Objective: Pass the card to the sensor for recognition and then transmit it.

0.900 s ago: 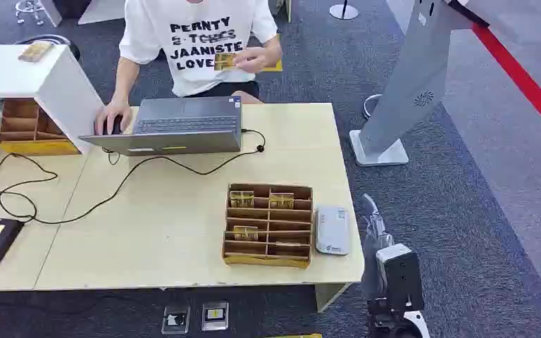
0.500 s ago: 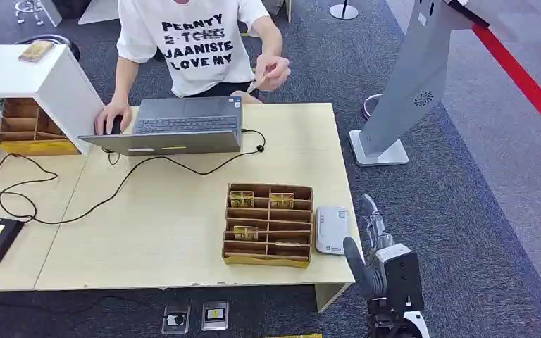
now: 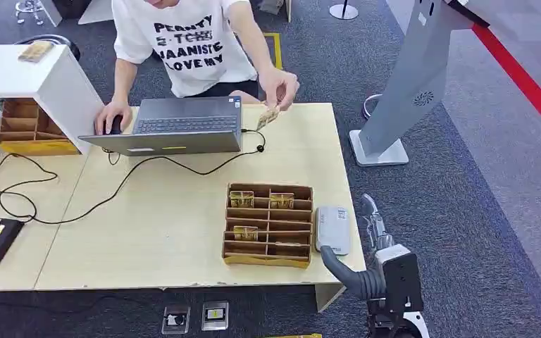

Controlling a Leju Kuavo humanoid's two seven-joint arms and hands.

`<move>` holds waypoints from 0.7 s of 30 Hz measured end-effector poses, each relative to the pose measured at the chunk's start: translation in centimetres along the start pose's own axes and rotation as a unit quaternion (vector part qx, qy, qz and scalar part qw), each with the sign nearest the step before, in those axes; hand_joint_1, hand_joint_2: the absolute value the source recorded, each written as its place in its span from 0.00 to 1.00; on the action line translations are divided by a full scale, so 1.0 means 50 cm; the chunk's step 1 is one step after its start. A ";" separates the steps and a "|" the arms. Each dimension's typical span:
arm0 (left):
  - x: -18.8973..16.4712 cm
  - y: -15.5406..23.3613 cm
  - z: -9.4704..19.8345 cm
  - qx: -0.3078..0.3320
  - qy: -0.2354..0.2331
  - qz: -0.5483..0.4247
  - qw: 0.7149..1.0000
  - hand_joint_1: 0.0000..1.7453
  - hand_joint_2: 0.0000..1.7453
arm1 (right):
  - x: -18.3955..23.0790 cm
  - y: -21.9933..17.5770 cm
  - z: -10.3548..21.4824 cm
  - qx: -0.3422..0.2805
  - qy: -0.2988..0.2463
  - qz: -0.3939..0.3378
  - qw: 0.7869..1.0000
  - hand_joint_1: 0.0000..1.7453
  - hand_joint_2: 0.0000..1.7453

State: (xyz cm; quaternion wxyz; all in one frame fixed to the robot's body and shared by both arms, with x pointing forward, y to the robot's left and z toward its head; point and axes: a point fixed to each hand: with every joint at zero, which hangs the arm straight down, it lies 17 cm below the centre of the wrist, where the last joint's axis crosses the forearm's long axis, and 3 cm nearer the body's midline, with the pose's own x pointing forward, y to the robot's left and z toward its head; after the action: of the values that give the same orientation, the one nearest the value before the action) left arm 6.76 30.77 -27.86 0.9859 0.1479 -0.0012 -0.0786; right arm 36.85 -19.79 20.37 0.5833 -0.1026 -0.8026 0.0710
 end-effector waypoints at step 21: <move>0.007 -0.006 0.002 -0.001 -0.008 -0.016 1.000 0.00 1.00 | 0.133 0.017 -0.076 -0.014 -0.137 0.217 0.966 0.00 1.00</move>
State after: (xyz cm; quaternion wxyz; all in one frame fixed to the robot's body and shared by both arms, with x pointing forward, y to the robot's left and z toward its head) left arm 7.03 30.39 -27.85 0.9847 0.1460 -0.0064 -0.0954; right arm 38.56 -17.33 27.48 0.4365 -0.2722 -0.8344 0.1979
